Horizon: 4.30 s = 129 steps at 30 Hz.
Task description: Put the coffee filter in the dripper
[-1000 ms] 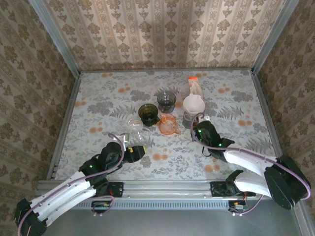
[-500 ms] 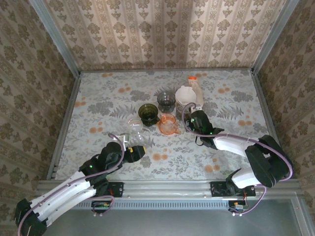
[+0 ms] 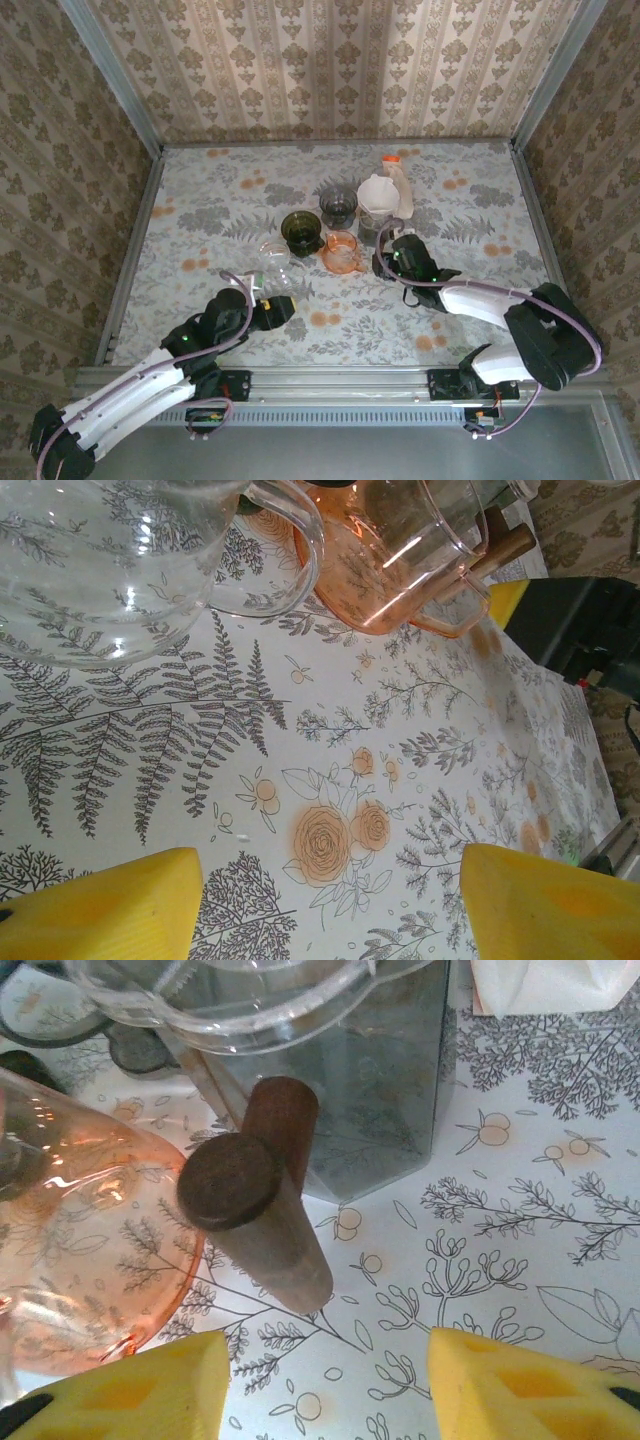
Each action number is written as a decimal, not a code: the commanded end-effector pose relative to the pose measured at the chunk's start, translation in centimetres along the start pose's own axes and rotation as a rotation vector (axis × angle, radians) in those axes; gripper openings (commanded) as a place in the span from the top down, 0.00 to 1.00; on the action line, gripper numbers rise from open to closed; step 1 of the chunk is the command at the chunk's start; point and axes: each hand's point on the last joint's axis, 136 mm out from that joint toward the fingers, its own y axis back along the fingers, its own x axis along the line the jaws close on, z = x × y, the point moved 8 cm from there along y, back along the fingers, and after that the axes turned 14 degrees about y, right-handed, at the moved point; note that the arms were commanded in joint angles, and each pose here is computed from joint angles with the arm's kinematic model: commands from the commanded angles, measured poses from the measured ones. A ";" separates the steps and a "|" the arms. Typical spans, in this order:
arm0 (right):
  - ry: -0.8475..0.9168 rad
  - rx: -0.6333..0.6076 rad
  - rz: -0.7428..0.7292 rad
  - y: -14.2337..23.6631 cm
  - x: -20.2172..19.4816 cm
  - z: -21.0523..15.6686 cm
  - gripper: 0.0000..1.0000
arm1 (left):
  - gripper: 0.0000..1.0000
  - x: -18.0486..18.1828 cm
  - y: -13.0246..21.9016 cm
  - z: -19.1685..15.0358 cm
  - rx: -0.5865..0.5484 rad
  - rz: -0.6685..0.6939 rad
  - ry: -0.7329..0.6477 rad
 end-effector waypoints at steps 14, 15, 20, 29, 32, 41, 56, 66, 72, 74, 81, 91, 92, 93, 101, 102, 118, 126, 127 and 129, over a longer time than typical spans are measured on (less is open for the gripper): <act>-0.052 -0.048 0.169 7.1 2.1 -1.7 0.30 | 0.27 -1.5 0.4 1.1 -0.040 -0.027 -0.046; -0.015 -0.043 0.200 7.1 3.0 -1.4 0.31 | 0.27 -1.6 0.4 1.1 -0.042 -0.026 -0.048; 0.141 -0.015 0.209 5.5 6.0 0.0 0.30 | 0.27 -1.7 0.2 1.2 -0.032 -0.028 -0.045; 0.234 -0.027 0.063 2.4 6.4 1.8 0.30 | 0.28 -1.4 0.2 0.9 -0.023 -0.042 -0.029; 0.242 -0.015 0.072 1.3 6.6 1.7 0.30 | 0.28 -1.3 0.2 0.9 -0.025 -0.038 -0.029; 0.287 0.024 0.082 -1.6 7.2 1.6 0.36 | 0.28 -1.3 0.2 0.9 -0.021 -0.040 -0.030; 0.322 0.045 0.108 -1.0 7.5 0.3 0.80 | 0.28 -2.1 0.7 1.2 -0.025 -0.064 -0.049; 0.354 0.042 0.138 5.3 8.7 -2.3 0.86 | 0.28 -3.2 1.3 1.8 -0.044 -0.057 -0.079; 0.396 0.034 0.159 9.8 9.4 -5.0 0.86 | 0.28 -3.5 1.6 2.2 -0.065 -0.043 -0.098; 0.414 0.037 0.154 10.8 9.7 -6.0 0.86 | 0.28 -3.5 1.7 2.3 -0.068 -0.040 -0.103; 0.473 0.063 0.132 11.5 10.9 -8.6 0.86 | 0.28 -3.4 1.8 2.3 -0.068 -0.034 -0.102; 0.514 0.074 0.179 11.3 13.0 -9.9 0.85 | 0.28 -3.0 1.9 2.1 -0.068 -0.032 -0.093; 0.513 0.080 0.180 11.2 13.1 -10.0 0.85 | 0.28 -3.0 1.9 2.1 -0.068 -0.032 -0.091; 0.513 0.081 0.183 11.1 13.3 -10.1 0.85 | 0.28 -2.9 1.9 2.1 -0.067 -0.030 -0.091; 0.506 0.080 0.177 11.1 13.3 -10.1 0.59 | 0.28 -2.9 1.9 2.1 -0.065 -0.029 -0.089; 0.501 0.075 0.176 11.2 13.2 -10.0 0.54 | 0.28 -2.9 1.9 2.1 -0.066 -0.028 -0.088; 0.268 -0.007 0.297 13.8 10.1 0.7 0.31 | 0.27 -2.5 1.6 2.0 -0.060 -0.046 -0.079; 0.354 0.091 0.261 5.0 14.0 5.7 0.31 | 0.27 -2.3 2.5 2.1 -0.073 -0.046 -0.076; 0.356 0.101 0.251 3.6 14.0 6.1 0.31 | 0.27 -2.3 2.6 2.1 -0.074 -0.047 -0.076; 0.338 0.125 0.236 1.1 13.7 6.6 0.31 | 0.27 -2.3 2.8 2.1 -0.076 -0.045 -0.074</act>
